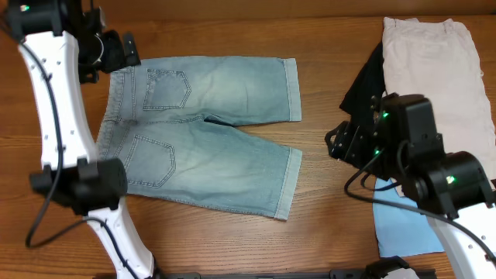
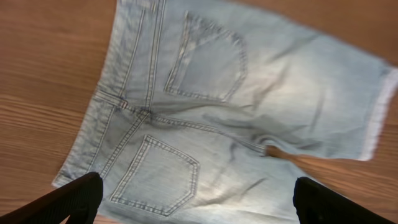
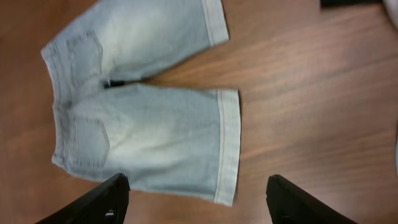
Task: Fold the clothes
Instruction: 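Grasp the waistband corner left and leg hem right with grippers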
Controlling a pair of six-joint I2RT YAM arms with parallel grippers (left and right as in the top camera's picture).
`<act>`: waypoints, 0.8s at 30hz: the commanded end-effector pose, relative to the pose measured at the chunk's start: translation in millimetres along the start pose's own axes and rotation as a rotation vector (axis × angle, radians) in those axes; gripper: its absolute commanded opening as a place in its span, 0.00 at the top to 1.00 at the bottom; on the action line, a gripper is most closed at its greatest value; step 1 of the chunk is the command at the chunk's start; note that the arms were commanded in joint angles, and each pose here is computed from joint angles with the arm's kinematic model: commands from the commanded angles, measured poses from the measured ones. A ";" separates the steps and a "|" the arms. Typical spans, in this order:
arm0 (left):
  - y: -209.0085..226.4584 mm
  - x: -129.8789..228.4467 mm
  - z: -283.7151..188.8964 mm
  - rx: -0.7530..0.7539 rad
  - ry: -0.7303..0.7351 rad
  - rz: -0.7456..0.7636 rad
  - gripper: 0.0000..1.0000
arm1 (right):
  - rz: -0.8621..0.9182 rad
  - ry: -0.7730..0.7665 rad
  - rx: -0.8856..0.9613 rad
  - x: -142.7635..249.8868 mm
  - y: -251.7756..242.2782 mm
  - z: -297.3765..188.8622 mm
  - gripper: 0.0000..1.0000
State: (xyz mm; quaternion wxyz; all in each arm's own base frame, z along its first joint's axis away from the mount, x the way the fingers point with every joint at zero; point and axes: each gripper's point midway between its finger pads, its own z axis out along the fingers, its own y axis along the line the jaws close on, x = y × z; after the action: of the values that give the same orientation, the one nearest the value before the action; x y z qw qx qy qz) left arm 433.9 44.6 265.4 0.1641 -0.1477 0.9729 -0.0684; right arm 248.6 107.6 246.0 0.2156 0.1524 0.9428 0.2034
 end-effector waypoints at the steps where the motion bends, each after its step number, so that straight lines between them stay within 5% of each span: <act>1: -9.8 6.4 -37.1 -0.047 -0.090 0.002 0.00 | 0.052 -0.019 0.032 5.3 3.0 -4.9 0.25; 12: 17.9 94.8 -59.9 -0.244 -0.028 -0.135 0.00 | 0.001 0.073 0.097 51.6 4.3 16.2 0.13; 18: 37.3 139.1 -13.3 -0.289 0.064 -0.254 0.01 | 0.000 0.068 0.095 52.2 2.5 31.6 0.00; 24: 55.4 171.4 40.8 -0.342 0.115 -0.421 0.12 | 0.000 0.080 0.086 56.3 0.9 46.1 0.00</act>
State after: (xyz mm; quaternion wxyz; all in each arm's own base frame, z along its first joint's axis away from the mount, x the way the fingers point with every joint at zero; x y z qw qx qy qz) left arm 291.7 33.5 183.0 0.0743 -0.2973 0.9509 0.0432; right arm 223.4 144.0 197.2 0.1760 0.1532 0.9569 0.1731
